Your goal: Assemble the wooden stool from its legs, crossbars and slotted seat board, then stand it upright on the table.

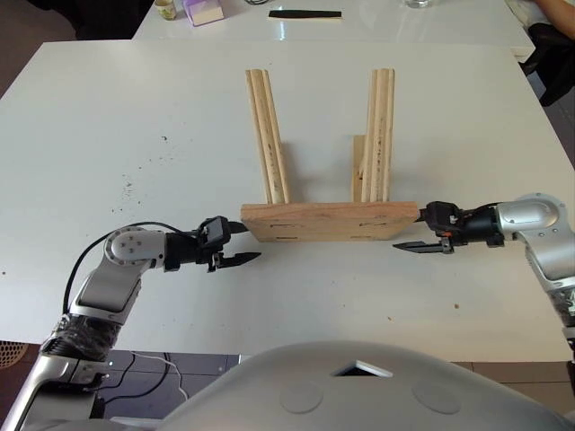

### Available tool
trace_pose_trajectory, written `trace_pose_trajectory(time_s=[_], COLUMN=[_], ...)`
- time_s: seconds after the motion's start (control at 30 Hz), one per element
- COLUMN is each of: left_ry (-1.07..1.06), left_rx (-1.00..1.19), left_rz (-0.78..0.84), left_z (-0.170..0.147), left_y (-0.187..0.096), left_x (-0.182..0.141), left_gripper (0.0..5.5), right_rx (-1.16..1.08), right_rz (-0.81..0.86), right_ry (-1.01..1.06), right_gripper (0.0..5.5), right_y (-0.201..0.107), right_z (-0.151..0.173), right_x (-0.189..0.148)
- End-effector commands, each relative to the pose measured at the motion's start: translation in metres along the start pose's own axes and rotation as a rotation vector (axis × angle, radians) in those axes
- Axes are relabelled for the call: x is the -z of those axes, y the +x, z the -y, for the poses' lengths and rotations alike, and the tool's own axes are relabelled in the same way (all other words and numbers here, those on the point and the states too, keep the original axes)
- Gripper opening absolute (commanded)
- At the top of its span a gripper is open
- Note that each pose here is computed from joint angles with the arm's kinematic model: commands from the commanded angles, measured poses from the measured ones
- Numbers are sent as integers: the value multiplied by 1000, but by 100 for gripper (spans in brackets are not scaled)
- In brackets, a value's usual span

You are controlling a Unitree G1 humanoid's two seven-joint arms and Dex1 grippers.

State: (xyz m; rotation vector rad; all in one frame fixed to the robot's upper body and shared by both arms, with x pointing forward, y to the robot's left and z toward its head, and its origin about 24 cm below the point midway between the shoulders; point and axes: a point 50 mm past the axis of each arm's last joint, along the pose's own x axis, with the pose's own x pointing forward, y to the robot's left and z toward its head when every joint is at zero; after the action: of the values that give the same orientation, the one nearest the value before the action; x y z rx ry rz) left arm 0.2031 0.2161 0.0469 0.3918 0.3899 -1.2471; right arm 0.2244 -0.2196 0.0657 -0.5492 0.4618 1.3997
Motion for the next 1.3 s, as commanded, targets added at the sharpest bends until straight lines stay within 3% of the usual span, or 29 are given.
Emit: trace_pose_trajectory(time_s=[0.03, 0.27, 0.37, 0.57, 0.8, 0.9, 1.0, 1.17, 1.3], left_ry=[33, 70, 70, 8, -236, -406, -586, -857, -997], left_rx=[43, 60, 43, 16, 61, 37, -39, -234, -330], left_rz=[-6, 72, 100, 154, 305, 464, 736, 1147, 1324], left_z=[-5, -8, -12, -19, -5, 2, -4, -15, -23], left_y=[7, 26, 29, 20, -6, -19, -32, -34, -30], left_x=[0, -8, -12, -18, -38, -58, -85, -109, -120], left_gripper=[285, 285, 257, 170, 169, 169, 169, 170, 170], right_rx=[-22, -19, -7, -20, -117, -135, -177, -152, -119], right_rz=[-4, 25, 64, 174, 322, 485, 697, 1144, 1329], right_ry=[-14, 4, 37, 141, 320, 451, 574, 680, 763], right_gripper=[254, 254, 218, 140, 140, 140, 141, 145, 145], right_y=[7, 23, 24, 14, -10, -22, -30, -39, -38], right_z=[2, 8, 10, 12, -6, -14, -21, -14, -11], right_x=[-1, 2, 1, -9, -33, -58, -85, -134, -151])
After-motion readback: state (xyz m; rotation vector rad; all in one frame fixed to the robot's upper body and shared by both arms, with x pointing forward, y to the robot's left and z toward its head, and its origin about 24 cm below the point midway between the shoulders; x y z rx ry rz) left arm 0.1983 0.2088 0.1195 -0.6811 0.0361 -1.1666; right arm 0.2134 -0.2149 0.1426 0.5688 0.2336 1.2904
